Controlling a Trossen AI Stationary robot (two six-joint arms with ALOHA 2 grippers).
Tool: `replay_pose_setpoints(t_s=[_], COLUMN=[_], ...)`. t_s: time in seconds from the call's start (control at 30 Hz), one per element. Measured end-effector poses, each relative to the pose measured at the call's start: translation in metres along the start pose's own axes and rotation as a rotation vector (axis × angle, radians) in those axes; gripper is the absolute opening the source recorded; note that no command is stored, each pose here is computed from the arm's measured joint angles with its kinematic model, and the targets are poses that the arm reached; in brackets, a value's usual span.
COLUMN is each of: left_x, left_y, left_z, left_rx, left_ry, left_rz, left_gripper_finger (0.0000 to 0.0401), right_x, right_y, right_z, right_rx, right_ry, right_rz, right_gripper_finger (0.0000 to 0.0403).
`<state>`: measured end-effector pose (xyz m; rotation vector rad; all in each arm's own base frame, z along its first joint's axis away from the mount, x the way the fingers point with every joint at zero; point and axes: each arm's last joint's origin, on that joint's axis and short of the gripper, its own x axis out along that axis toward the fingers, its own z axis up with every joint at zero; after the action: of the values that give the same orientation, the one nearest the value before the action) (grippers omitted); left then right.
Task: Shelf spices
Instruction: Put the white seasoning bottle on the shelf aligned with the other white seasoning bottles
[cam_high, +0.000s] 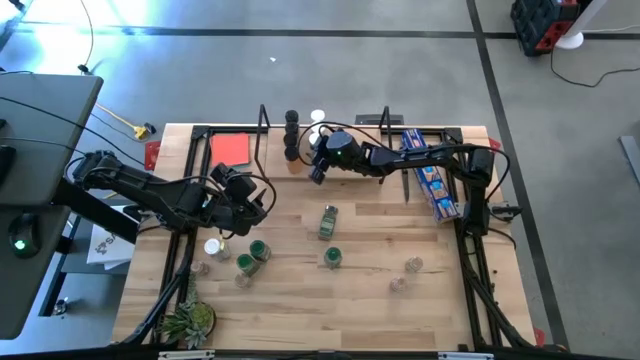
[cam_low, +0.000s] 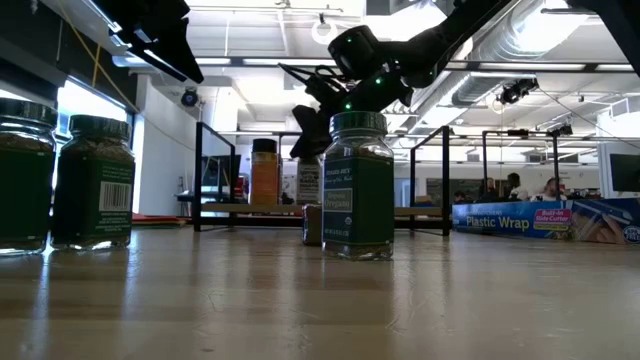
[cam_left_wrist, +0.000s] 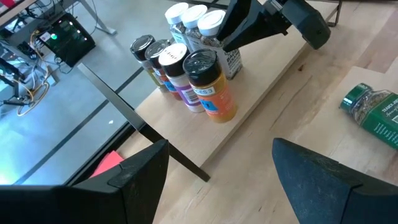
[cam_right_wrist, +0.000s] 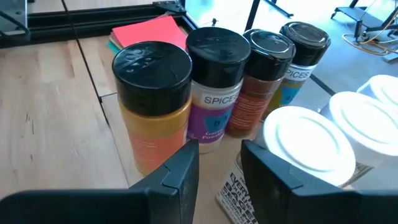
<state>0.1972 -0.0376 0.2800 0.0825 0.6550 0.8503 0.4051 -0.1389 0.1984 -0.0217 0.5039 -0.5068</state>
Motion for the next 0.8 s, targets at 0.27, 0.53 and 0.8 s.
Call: replay_pose_setpoints(t_s=[0.27,0.53,0.8], left_x=[0.0,-0.007,-0.03], left_y=[0.0,-0.005,-0.018], left_z=[0.0,-0.003,-0.025], left_rx=[0.0,0.027,0.115], left_ry=[0.0,-0.006,0.299], left_rz=[0.0,-0.041,-0.417], left_gripper_finger=[0.028,0.028,0.028], right_x=[-0.002,-0.058,-0.129], right_y=[0.004,0.028,0.05], right_z=[0.003,0.032,0.05], right_rx=[-0.003,-0.152,-0.302], right_ry=[-0.023,0.001,0.037], right_rz=[0.005,0.087,0.08], right_gripper_finger=[0.0114,0.0114,0.0114])
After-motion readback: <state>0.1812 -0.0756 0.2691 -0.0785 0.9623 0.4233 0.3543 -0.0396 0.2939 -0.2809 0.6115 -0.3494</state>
